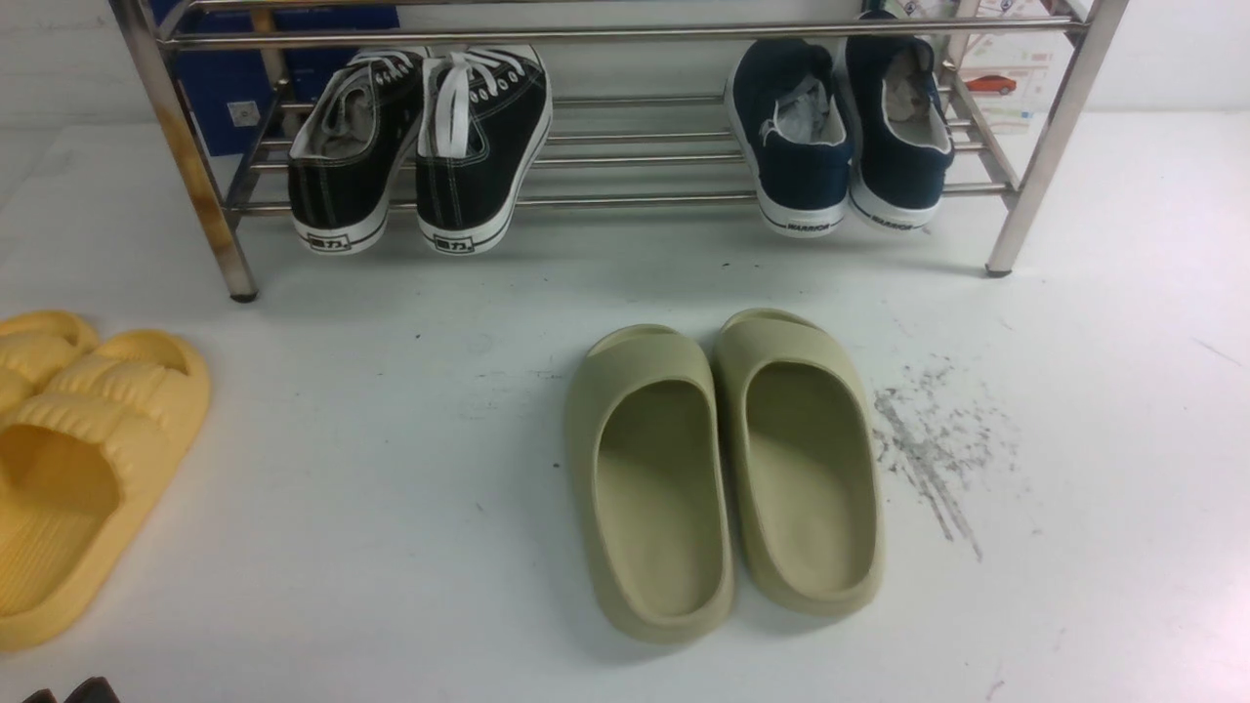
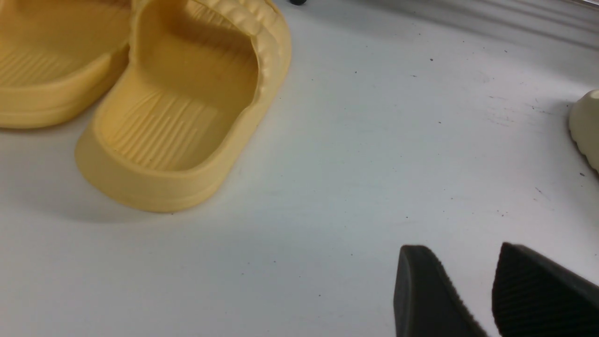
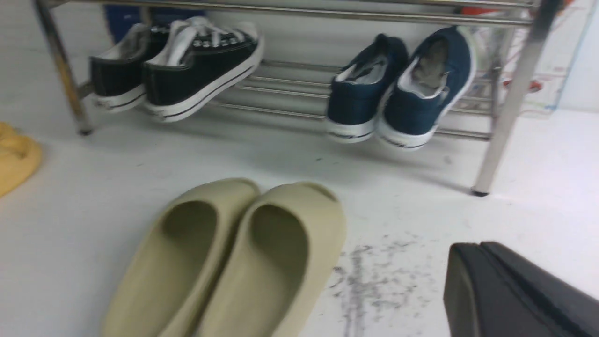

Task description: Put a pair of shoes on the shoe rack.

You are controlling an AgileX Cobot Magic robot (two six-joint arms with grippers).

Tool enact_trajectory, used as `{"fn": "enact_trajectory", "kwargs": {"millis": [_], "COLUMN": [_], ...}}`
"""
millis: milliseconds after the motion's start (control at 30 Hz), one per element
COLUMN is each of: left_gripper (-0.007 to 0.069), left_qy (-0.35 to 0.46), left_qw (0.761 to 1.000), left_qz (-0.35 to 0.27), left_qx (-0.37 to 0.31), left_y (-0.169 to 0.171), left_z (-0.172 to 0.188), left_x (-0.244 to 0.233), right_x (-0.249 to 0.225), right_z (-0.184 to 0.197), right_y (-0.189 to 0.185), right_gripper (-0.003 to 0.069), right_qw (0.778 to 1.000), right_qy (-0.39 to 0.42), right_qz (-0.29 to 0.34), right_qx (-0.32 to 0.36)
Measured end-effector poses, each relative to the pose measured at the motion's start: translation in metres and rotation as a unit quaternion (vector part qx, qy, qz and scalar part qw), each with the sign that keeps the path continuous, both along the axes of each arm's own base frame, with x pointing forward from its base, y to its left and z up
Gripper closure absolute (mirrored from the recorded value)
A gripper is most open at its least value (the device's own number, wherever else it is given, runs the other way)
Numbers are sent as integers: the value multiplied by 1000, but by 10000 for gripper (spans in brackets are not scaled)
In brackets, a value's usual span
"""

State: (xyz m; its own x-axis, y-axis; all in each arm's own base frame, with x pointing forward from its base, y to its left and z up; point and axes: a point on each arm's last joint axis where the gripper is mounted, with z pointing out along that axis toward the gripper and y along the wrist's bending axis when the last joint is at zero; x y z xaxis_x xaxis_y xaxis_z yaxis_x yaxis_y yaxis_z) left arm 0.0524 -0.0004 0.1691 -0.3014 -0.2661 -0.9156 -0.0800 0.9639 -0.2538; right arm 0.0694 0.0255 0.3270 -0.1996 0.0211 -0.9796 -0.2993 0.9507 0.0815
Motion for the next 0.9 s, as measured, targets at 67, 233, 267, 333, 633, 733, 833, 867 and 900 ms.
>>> {"fn": "enact_trajectory", "kwargs": {"millis": [67, 233, 267, 333, 633, 733, 833, 867, 900], "left_gripper": [387, 387, 387, 387, 387, 387, 387, 387, 387], "left_qy": [0, 0, 0, 0, 0, 1, 1, 1, 1], "left_qw": [1000, 1000, 1000, 1000, 1000, 1000, 1000, 1000, 1000], "left_qz": [0, 0, 0, 0, 0, 0, 0, 0, 0], "left_qx": [0, 0, 0, 0, 0, 0, 0, 0, 0], "left_y": [0, 0, 0, 0, 0, 0, 0, 0, 0], "left_z": [0, 0, 0, 0, 0, 0, 0, 0, 0], "left_x": [0, 0, 0, 0, 0, 0, 0, 0, 0], "right_x": [0, -8, -8, -11, -15, -16, -16, -16, -17], "right_z": [-27, -78, -82, -100, -149, -151, -153, -153, -153], "right_y": [-7, -21, -22, -25, -30, -30, -30, -30, -30], "right_gripper": [662, 662, 662, 662, 662, 662, 662, 662, 662], "right_qw": [999, 992, 992, 988, 984, 983, 982, 982, 982], "right_qy": [-19, -21, -20, -14, 23, 35, 46, 47, 50], "right_qz": [-41, -120, -122, -147, -178, -181, -183, -183, -183], "right_qx": [-9, -36, -37, -32, -6, -9, -7, -7, -5]}}
